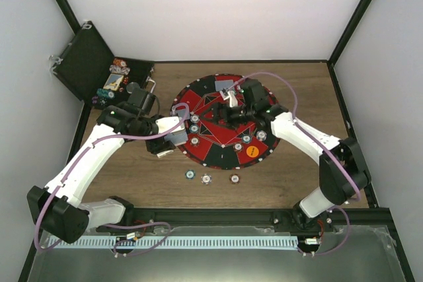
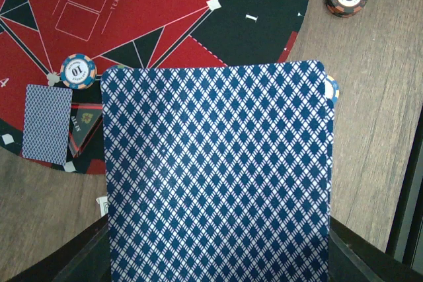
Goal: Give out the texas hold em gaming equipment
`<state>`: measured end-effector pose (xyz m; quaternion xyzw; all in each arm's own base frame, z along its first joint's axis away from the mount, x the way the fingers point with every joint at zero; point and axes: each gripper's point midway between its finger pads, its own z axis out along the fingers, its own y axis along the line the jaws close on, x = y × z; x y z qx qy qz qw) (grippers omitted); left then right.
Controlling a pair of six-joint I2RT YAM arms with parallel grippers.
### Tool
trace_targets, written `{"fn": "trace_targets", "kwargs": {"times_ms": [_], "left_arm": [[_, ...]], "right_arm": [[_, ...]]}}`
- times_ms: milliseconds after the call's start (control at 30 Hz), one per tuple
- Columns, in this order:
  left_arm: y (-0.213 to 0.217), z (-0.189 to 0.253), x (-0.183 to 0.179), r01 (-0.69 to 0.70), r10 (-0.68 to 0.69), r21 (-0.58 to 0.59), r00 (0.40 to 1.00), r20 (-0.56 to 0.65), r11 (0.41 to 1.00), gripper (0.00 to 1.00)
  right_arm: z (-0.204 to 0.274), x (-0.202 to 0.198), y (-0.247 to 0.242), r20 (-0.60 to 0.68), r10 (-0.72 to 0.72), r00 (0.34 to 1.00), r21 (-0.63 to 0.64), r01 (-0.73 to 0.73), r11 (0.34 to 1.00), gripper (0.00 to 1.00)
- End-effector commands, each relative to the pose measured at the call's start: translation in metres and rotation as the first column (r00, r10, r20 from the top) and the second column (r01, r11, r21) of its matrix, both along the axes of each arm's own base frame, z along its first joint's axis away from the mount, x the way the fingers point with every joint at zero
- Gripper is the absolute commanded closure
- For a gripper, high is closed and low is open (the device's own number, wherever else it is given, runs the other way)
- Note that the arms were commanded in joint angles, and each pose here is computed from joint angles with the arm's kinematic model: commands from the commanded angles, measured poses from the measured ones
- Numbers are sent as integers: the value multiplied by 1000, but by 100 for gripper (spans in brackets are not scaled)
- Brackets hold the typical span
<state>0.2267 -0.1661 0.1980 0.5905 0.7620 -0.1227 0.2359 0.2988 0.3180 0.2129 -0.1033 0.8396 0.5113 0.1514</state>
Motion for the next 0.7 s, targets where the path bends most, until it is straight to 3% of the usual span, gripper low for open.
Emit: {"fn": "trace_targets", "kwargs": {"times_ms": [0,667], "left_arm": [[-6,13,1,22,-20,-36,999,31,999,96],[-3,3,-3,32,-31,-25,999,33,999,96]], "right_arm": [[18,-20,24,19,82,996,83,-83,993,0],[3,-63,99,-40,269,962,145,-261,954,0]]}}
